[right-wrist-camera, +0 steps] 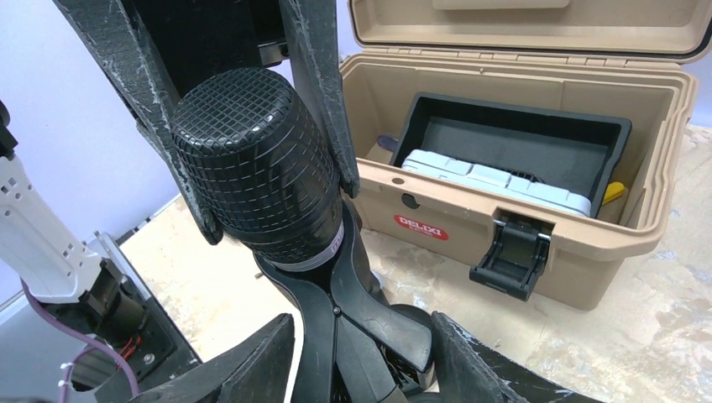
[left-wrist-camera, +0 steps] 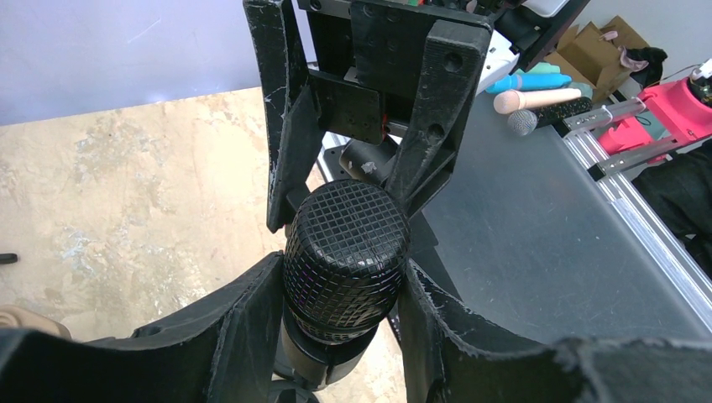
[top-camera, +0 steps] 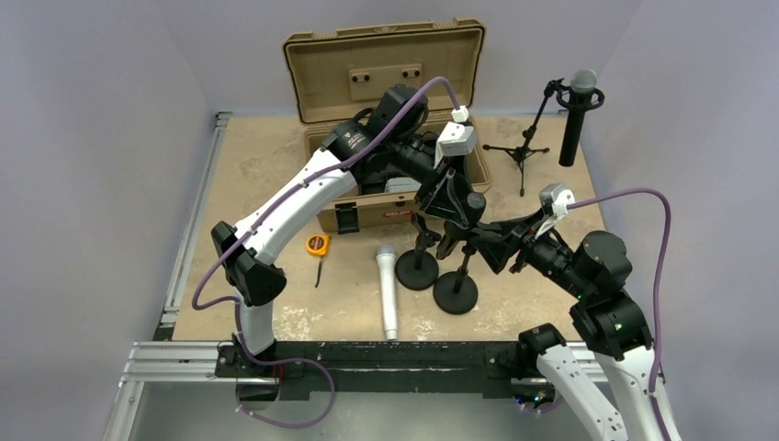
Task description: Remove the microphone from the stand
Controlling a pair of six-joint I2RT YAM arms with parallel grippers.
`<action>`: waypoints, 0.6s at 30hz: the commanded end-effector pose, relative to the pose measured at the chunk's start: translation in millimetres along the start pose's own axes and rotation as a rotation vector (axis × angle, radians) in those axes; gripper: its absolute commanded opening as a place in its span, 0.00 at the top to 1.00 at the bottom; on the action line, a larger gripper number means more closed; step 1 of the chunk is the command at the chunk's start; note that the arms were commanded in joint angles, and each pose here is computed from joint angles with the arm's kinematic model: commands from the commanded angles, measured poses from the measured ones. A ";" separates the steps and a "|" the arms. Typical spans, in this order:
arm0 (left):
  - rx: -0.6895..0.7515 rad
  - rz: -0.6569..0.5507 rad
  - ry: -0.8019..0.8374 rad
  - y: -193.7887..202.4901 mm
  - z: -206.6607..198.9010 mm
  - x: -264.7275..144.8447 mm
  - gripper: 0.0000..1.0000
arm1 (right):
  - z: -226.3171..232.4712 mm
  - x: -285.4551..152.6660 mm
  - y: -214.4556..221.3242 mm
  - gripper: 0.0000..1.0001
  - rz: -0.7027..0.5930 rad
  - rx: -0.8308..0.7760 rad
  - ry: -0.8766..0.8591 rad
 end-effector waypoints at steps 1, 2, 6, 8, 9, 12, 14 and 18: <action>0.054 -0.032 -0.002 -14.0 -15.0 -8.9 1.00 | 8.4 -0.6 1.1 0.43 0.005 0.027 -0.054; 0.053 -0.032 0.000 -14.1 -15.4 -8.9 1.00 | 7.9 -0.1 1.4 0.44 0.007 0.028 -0.051; 0.054 -0.030 -0.001 -13.5 -15.1 -8.6 1.00 | 9.5 0.7 6.1 0.38 0.021 0.045 -0.065; 0.053 -0.029 -0.003 -12.7 -14.1 -8.6 1.00 | 10.3 0.7 6.0 0.36 0.023 0.045 -0.072; 0.055 -0.031 -0.002 -13.4 -14.0 -8.5 1.00 | 9.3 1.1 5.7 0.35 0.025 0.045 -0.066; 0.049 -0.032 0.002 -13.5 -12.8 -7.5 1.00 | 8.1 2.0 7.6 0.34 0.031 0.052 -0.057; 0.048 -0.032 0.003 -13.3 -13.1 -7.5 1.00 | 7.6 2.7 10.1 0.34 0.038 0.062 -0.054; 0.051 -0.032 -0.001 -13.7 -13.1 -7.9 1.00 | 4.1 4.6 11.9 0.35 0.044 0.073 -0.028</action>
Point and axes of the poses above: each gripper's point midway between its finger pads, its own x axis out along the fingers, its own z axis along the line the jaws close on, y = z × x, the point moved 5 cm from there along -x, back along the fingers, and after that the axes turned 10 degrees about -x, right-handed, at the moved point
